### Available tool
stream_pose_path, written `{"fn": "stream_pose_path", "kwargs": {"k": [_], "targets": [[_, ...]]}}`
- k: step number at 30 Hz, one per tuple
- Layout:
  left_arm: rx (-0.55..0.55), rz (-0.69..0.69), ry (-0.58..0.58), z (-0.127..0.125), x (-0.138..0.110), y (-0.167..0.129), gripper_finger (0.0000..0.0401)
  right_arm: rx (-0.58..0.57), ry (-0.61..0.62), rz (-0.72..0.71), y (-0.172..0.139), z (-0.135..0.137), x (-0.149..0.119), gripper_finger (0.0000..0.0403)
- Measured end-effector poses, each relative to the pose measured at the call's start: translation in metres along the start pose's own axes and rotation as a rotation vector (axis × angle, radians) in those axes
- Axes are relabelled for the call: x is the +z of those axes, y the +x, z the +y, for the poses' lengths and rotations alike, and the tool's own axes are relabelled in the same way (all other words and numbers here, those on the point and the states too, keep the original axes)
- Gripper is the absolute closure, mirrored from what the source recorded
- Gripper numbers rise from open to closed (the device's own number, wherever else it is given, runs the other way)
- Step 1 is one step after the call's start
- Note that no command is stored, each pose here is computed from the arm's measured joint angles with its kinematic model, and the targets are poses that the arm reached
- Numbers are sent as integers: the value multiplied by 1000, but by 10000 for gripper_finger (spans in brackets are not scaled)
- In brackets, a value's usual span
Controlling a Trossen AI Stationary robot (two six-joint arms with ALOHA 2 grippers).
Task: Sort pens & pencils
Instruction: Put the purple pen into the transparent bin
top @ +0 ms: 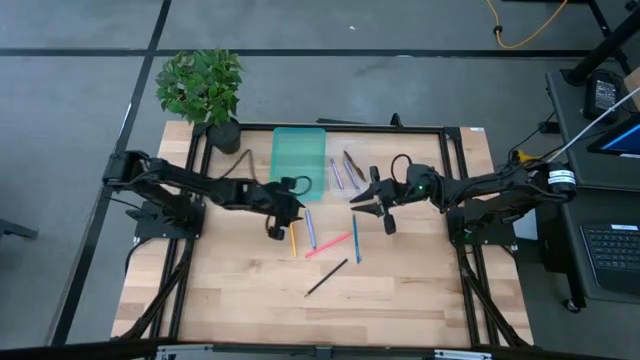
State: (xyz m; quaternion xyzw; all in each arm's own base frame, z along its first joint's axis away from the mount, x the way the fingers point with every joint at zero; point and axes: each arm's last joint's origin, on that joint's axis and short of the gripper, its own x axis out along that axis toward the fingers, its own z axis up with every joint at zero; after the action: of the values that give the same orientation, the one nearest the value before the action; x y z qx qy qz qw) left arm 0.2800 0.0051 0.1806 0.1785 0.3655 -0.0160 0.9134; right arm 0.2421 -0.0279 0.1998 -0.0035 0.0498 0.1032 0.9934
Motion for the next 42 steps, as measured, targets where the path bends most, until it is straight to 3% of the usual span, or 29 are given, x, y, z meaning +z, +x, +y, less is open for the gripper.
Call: {"fn": "stream_pose_path", "kwargs": {"k": [5,18,33,42], "targets": [[-58,137,89,4,15,18,251,14,3,13,1,4,-2,312],[-233,386,346,-7,22,63,251,29,-21,21,2,7,-3,312],[-227,375,463,-3,35,69,251,29,-15,30,2,7,-4,312],[-267,347,477,-6,36,69,251,29,-18,29,2,7,-4,312]]}}
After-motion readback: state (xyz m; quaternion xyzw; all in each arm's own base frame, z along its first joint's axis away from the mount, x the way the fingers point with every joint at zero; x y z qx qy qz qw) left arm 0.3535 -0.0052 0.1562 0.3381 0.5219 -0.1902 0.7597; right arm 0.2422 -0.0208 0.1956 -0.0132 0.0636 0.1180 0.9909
